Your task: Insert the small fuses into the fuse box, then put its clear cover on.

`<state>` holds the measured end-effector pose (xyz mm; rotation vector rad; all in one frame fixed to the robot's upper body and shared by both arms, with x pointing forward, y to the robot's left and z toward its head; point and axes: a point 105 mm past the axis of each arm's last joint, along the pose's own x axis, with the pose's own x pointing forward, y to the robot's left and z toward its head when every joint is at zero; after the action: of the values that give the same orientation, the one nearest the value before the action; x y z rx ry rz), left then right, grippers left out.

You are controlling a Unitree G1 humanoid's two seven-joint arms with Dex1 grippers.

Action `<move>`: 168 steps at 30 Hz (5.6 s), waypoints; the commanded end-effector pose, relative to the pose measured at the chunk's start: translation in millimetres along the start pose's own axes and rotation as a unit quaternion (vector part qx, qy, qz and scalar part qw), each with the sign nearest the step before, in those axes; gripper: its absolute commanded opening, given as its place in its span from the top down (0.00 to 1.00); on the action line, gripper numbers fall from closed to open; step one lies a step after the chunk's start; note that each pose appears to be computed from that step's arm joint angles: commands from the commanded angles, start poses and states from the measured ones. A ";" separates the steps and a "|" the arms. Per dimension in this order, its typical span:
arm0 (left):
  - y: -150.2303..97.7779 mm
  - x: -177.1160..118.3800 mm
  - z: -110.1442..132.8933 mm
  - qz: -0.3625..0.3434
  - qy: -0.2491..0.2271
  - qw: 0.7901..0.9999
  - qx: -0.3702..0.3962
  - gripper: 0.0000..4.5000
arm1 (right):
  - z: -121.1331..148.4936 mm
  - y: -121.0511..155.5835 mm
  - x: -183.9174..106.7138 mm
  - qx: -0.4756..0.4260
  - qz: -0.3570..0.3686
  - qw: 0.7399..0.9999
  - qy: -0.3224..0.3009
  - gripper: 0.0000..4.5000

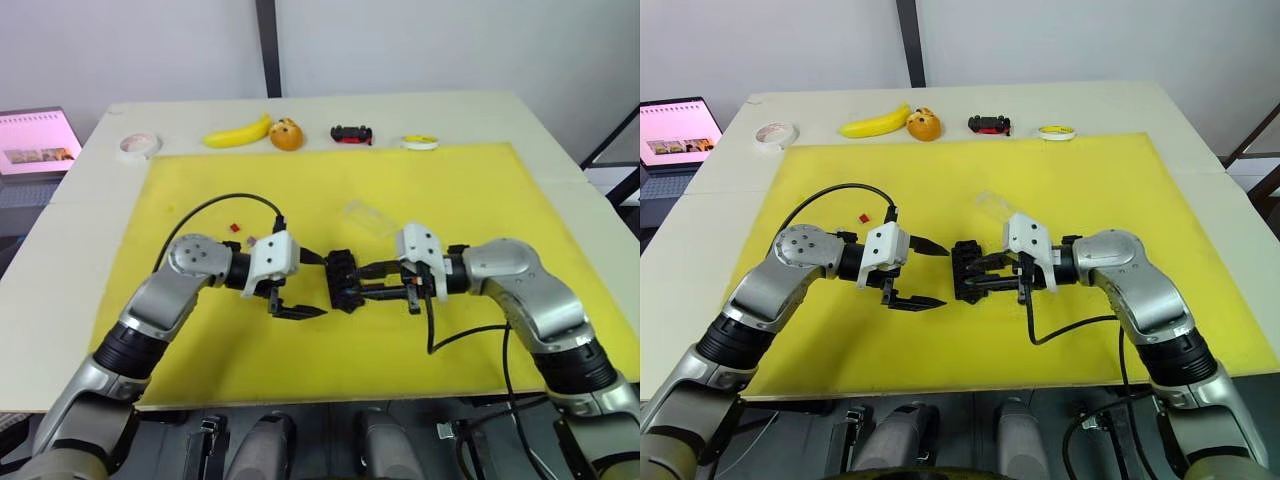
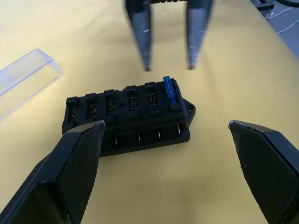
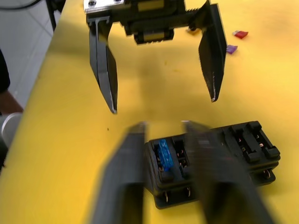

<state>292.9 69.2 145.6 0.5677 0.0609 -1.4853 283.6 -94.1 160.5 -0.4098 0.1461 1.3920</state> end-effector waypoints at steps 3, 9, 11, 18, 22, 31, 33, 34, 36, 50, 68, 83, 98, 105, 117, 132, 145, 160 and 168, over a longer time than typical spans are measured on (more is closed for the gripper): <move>0.2 -0.6 12.5 -0.006 -0.012 0.999 0.037 0.00 | 2.8 2.2 1.4 0.015 -0.005 1.000 -0.015 0.98; -2.1 0.0 12.4 -0.010 -0.009 0.999 0.048 0.00 | -10.4 0.7 5.3 0.054 -0.011 0.998 0.000 0.98; -2.6 -0.1 12.1 -0.010 -0.008 0.999 0.048 0.00 | -11.8 -0.9 5.2 0.068 -0.014 0.998 0.000 0.98; -2.8 -0.9 12.1 -0.009 -0.007 0.999 0.050 0.00 | -18.3 2.6 6.6 0.078 -0.009 0.997 0.013 0.98; 0.2 -0.9 12.9 -0.006 -0.006 0.999 0.052 0.00 | -17.9 4.4 9.6 0.076 -0.007 0.997 0.012 0.98; -0.5 0.2 12.3 -0.007 -0.006 0.999 0.049 0.00 | -15.8 5.5 6.9 0.062 -0.008 0.998 0.011 0.98; 0.4 0.6 12.5 -0.007 -0.006 0.999 0.049 0.00 | -14.8 5.7 6.8 0.059 -0.007 0.998 0.010 0.98; 0.4 1.0 12.5 -0.008 -0.006 0.999 0.049 0.00 | -14.9 6.2 6.8 0.058 -0.006 0.998 0.010 0.98; 0.4 1.9 12.7 -0.008 -0.007 0.999 0.050 0.00 | -15.9 7.1 7.0 0.057 -0.006 0.998 0.011 0.98; 2.0 3.1 13.5 -0.007 -0.009 0.999 0.050 0.00 | -30.5 5.6 9.4 0.030 -0.022 0.998 0.048 0.98; 3.7 -35.5 7.9 0.147 -0.073 0.982 -0.095 0.00 | 20.4 -4.5 -57.3 0.070 -0.191 0.978 -0.040 0.98; -65.0 -232.3 -88.6 0.492 0.017 0.799 -0.347 0.00 | -31.4 -20.5 -209.2 0.088 -0.423 0.896 0.100 0.01; -29.5 -182.2 -74.3 0.355 -0.047 0.794 -0.490 0.00 | 19.0 -0.8 -88.1 0.041 -0.233 0.972 0.007 0.01; -7.0 -165.9 -72.0 0.301 -0.087 0.747 -0.586 0.00 | 44.3 4.6 -40.5 0.005 -0.125 0.992 -0.025 0.01; 8.3 -154.8 -86.1 0.266 -0.167 0.635 -0.706 0.00 | 48.2 8.0 2.9 -0.007 -0.095 0.994 -0.048 0.01; 19.4 -134.8 -88.6 0.264 -0.188 0.624 -0.711 0.00 | 46.4 5.0 19.2 0.003 -0.105 0.993 -0.059 0.01; 25.7 -130.2 -103.3 0.294 -0.190 0.601 -0.718 0.00 | 49.7 -0.3 23.6 -0.008 -0.117 0.991 -0.059 0.01; 26.8 -108.6 -109.5 0.277 -0.205 0.587 -0.733 0.00 | 47.0 -0.1 15.5 -0.002 -0.133 0.990 -0.052 0.01; 29.4 -98.1 -103.6 0.264 -0.191 0.598 -0.732 0.00 | 47.6 -2.9 14.5 -0.001 -0.137 0.989 -0.052 0.01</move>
<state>340.6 211.8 111.6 -1.0570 0.5971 -0.5196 284.0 -62.1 184.5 -0.3292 0.0654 1.1488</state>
